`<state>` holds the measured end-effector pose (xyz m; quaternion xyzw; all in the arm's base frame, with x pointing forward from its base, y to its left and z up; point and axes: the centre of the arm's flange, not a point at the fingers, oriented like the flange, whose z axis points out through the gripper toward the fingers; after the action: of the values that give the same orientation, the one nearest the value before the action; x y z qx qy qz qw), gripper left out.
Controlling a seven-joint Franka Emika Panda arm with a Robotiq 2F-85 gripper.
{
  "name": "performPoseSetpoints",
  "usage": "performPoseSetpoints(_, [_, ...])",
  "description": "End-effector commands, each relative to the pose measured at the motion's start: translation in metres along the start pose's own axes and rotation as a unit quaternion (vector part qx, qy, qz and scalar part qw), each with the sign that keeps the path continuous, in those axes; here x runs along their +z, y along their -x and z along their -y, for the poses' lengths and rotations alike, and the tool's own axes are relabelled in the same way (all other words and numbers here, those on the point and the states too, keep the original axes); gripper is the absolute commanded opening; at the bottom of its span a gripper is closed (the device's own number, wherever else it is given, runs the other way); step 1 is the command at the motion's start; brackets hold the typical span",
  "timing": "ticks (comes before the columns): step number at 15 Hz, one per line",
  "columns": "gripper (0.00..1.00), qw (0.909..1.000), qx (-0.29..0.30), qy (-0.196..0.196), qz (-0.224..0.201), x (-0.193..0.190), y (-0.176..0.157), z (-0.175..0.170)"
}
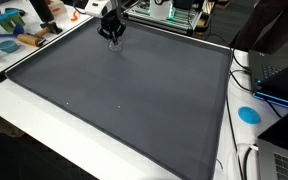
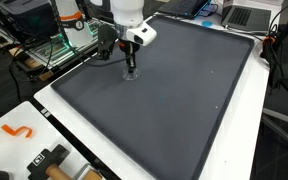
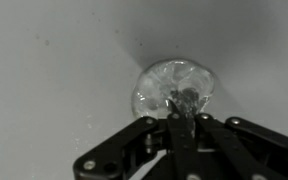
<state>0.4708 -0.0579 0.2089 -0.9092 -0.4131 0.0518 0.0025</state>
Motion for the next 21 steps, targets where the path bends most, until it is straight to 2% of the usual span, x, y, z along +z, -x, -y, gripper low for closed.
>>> performPoseSetpoints(1, [0.35, 0.9999, 0.013, -0.010, 0.003, -0.011, 0.001, 0.004])
performPoseSetpoints(11, [0.35, 0.9995, 0.032, 0.002, 0.007, -0.029, -0.006, 0.009])
performPoseSetpoints(21, [0.35, 0.9989, 0.041, -0.008, 0.018, -0.043, -0.007, 0.012])
